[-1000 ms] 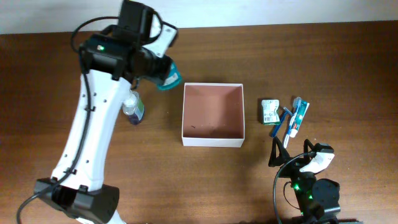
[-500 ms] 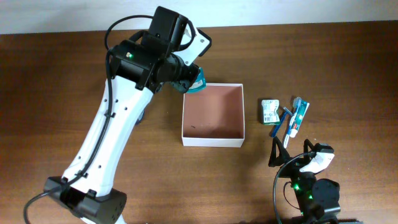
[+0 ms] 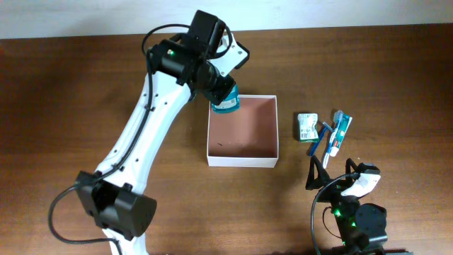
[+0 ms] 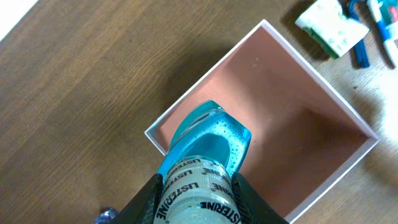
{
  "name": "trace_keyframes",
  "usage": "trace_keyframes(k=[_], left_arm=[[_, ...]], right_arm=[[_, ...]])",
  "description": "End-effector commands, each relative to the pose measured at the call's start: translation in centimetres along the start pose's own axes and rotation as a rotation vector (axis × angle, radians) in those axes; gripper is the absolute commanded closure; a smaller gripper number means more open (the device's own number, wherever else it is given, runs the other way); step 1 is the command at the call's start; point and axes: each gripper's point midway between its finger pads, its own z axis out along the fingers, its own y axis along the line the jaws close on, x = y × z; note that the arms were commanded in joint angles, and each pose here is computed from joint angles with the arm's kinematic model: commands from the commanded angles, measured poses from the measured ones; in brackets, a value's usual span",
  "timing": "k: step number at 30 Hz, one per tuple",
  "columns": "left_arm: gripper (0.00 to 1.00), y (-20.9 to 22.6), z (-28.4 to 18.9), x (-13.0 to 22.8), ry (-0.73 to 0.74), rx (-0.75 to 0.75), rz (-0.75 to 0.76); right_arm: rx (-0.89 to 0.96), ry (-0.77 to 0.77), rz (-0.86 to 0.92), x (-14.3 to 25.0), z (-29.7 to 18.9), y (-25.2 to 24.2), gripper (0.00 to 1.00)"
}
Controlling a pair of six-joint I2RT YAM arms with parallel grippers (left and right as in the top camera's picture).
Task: Pack container
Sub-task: 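Lift the Listerine bottle and carry it into the pink box, then release the bottle in the box's back-left corner and withdraw left gripper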
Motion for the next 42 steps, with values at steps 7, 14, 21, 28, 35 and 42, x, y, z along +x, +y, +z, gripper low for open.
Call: trace_keyframes(k=[7,14,21,28,35,42], left_arm=[[0.81,-0.1,2.0,-0.9,-0.011,0.035,0.126],[0.81,0.2,3.4,-1.4,-0.018,0.033,0.151],[0.80,0.5,4.9,-1.0,0.008,0.032,0.148],[0.79,0.8,7.0,0.0,0.060,0.033,0.141],[0.64,1.2,7.3,0.3,0.078,0.013,0.141],[0.30,1.2,7.3,0.2,0.076,0.016,0.137]], right_arm=[[0.018,-0.007,0.002,0.0,0.0,-0.4,0.02],[0.018,-0.007,0.002,0.0,0.0,-0.4,0.02],[0.018,-0.007,0.002,0.0,0.0,-0.4,0.02],[0.018,-0.007,0.002,0.0,0.0,-0.4,0.02],[0.018,-0.007,0.002,0.0,0.0,-0.4,0.02],[0.018,-0.007,0.002,0.0,0.0,-0.4,0.01]])
